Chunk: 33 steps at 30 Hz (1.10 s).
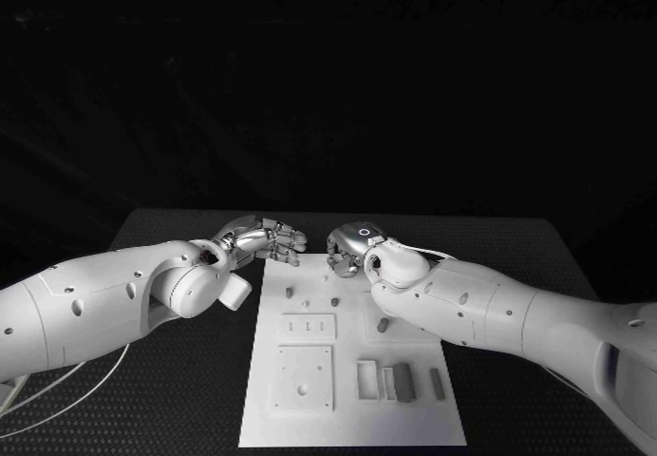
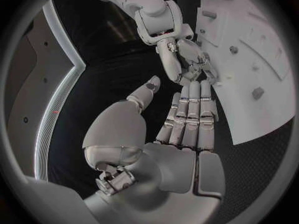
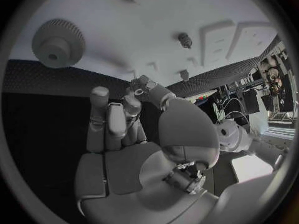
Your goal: Assemble the parts on the task board
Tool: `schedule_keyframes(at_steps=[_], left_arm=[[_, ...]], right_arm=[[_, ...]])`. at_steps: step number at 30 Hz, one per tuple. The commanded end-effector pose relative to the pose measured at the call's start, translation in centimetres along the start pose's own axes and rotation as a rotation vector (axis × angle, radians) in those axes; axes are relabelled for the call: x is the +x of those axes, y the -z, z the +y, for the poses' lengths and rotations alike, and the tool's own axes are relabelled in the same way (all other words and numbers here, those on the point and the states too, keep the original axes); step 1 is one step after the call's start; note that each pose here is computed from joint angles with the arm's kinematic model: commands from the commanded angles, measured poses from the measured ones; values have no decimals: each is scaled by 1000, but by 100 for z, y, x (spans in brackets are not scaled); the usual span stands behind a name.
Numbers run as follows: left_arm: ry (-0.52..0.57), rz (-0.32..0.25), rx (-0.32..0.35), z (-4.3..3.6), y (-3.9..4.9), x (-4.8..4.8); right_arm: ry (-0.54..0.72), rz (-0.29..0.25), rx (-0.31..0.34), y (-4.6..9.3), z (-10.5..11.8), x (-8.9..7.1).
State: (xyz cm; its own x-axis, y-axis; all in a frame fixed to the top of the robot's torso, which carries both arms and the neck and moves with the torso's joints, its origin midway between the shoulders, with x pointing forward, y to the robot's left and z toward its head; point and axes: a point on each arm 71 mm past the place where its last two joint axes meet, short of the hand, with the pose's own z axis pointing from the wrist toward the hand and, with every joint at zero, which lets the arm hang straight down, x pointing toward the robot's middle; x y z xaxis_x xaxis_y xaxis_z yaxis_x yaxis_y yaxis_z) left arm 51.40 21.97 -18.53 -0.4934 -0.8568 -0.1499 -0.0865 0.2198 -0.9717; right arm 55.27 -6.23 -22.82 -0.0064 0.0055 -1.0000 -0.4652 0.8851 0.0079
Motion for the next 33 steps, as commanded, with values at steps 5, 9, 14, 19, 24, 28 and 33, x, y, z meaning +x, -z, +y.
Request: schedule_keyframes(at_steps=[5,9,14,19,24,28,33], left_arm=[[-6,2,18,-53,-16,3],[-6,5,20,-69,-19,9],[-8,7,23,-89,-21,9],[-8,4,23,-93,-16,-2],[-7,14,17,-92,-20,12],[-7,16,17,-93,-20,12],[-7,15,13,-92,-18,5]], right_arm=[[16,2,0,-28,34,1],[20,1,2,-48,24,5],[20,5,5,-52,14,11],[18,15,2,-56,38,19],[17,29,9,-57,28,41],[14,41,10,-54,29,58],[9,46,-3,-59,96,68]])
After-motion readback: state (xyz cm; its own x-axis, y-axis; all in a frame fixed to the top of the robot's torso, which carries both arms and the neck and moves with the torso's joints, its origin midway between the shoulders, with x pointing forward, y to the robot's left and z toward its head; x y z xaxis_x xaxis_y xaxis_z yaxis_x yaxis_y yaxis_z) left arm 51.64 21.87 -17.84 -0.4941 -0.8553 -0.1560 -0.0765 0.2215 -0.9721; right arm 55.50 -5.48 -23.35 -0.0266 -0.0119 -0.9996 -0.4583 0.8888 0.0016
